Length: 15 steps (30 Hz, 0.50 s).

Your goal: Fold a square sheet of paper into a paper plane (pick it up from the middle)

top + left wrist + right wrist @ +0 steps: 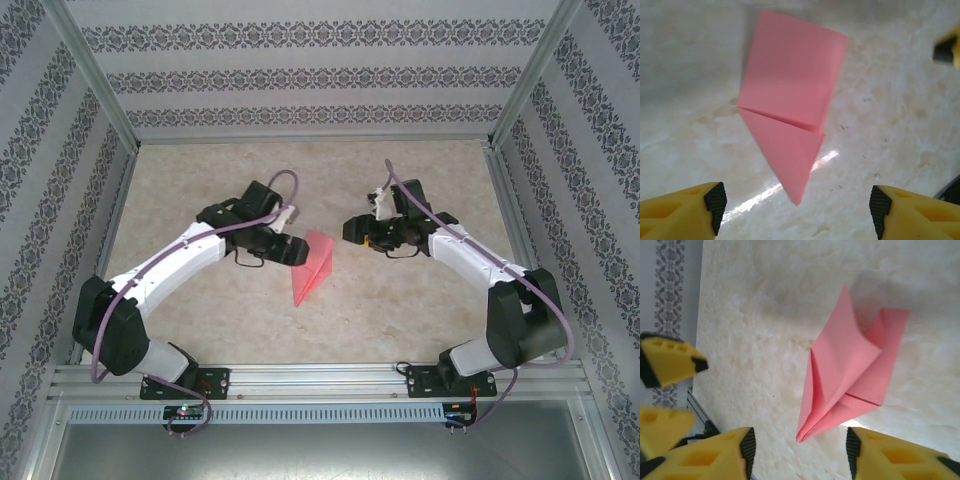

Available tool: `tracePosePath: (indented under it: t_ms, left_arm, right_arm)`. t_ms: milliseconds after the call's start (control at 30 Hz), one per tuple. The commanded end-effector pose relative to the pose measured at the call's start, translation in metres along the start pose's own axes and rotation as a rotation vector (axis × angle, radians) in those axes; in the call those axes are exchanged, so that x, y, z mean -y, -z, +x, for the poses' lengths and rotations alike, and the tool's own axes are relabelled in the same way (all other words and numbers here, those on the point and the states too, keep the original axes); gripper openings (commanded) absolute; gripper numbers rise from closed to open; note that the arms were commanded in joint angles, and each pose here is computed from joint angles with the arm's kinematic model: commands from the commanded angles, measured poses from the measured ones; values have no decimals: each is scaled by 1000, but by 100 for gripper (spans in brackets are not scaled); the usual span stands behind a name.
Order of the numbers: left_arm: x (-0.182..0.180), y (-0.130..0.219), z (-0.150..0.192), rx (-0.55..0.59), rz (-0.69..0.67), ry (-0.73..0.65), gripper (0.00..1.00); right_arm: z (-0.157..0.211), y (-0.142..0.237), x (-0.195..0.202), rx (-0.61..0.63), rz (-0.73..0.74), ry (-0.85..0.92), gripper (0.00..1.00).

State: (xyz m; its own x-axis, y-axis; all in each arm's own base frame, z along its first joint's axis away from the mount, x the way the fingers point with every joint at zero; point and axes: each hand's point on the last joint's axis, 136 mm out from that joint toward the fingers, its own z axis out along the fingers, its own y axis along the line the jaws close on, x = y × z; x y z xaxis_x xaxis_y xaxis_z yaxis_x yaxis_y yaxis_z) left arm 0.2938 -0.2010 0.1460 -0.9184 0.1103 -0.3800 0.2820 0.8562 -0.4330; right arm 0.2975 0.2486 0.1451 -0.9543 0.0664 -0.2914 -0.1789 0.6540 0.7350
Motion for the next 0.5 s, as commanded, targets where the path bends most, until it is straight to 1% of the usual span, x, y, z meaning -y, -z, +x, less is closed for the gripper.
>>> tracePosePath:
  t_ms: [0, 100, 200, 333, 367, 467]
  left_arm:
    - [-7, 9, -23, 126, 88, 106, 78]
    - [-26, 5, -24, 166, 121, 197, 77]
    - [-35, -5, -16, 157, 145, 250, 76]
    - [-49, -12, -7, 160, 119, 301, 76]
    - [-55, -14, -4, 160, 97, 313, 76]
    - [-62, -19, 1, 149, 81, 330, 75]
  right_arm:
    - [3, -15, -12, 36, 32, -20, 44]
    - [12, -33, -21, 21, 50, -9, 40]
    - [20, -55, -31, -17, 49, 1, 33]
    - [38, -86, -35, -81, 68, 0, 30]
    - [43, -93, -33, -96, 75, -4, 27]
    - [54, -108, -24, -126, 130, 9, 25]
